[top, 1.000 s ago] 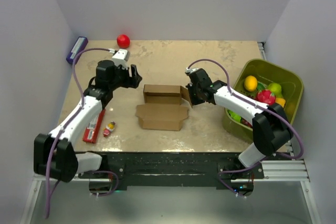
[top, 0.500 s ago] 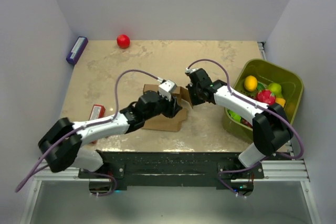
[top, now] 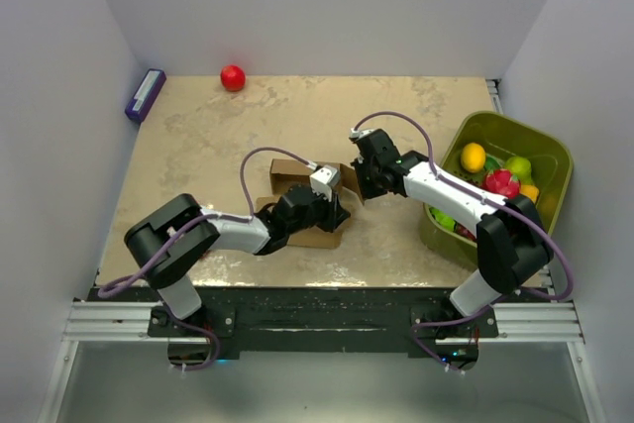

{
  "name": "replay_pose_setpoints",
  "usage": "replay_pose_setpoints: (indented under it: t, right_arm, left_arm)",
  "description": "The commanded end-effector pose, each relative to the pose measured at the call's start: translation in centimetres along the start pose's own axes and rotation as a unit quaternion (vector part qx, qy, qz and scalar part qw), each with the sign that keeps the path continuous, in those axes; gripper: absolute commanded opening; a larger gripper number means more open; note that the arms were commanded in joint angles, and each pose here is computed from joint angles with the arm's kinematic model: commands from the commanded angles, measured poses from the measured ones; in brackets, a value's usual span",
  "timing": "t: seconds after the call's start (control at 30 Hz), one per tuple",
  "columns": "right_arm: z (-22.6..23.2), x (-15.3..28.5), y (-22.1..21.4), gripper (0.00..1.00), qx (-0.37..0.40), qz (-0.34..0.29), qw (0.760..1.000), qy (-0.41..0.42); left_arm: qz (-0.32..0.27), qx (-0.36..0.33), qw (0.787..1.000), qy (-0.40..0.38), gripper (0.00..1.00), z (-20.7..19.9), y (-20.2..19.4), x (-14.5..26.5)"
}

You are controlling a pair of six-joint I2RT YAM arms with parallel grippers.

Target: Fold the paper box

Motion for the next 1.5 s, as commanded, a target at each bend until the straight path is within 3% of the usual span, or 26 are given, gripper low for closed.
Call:
replay_pose_setpoints:
  t: [0.0,0.57,1.03,1.13,1.2,1.37,1.47]
  right_arm:
    - [0.3,0.3,0.9,0.00,0.007,-0.009,1.000,0.006]
    - [2.0,1.2,1.0,0.00,-0.007,-0.016,0.999,0.030]
    - [2.9,-2.5,-2.7,0.00,-0.055,-0.008,0.998,-0.012]
    - [2.9,-2.5,-2.9,0.00,-0.061,-0.013,0.998,-0.019]
    - [2.7,-2.4,-2.9,0.00,-0.061,-0.013,0.998,-0.025]
    - [2.4,-2.0,-2.5,0.00,-0.057,-0.017,0.998,-0.038]
    - [2.4,-1.9,-2.4,0.00,-0.055,-0.018,0.998,-0.040]
  left_arm:
    - [-0.023,0.015,0.999,-0.023,0.17,-0.4,-0.5,-1.1]
    - [0.050,0.037,0.997,0.036,0.03,3.3,-6.7,-2.0]
    - [0.026,0.033,0.999,0.006,0.04,2.3,-5.3,-2.1]
    - [0.022,0.030,0.999,-0.003,0.09,1.8,-4.7,-2.2]
    - [0.017,0.031,0.999,-0.009,0.16,1.2,-4.0,-1.9]
    - [-0.015,0.024,0.999,-0.021,0.49,-0.8,-0.4,0.0]
    - [-0.017,0.015,1.000,-0.018,0.61,-1.6,1.1,1.3]
Point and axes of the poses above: each gripper's point midway between its finger pads, its own x axis back along the fingers, its own z axis along the line the jaws close on, y = z × x, the point moved 7 cm from there along x, back along the fingers, and after that the axes turned 6 degrees about x, right-handed, at the moved point
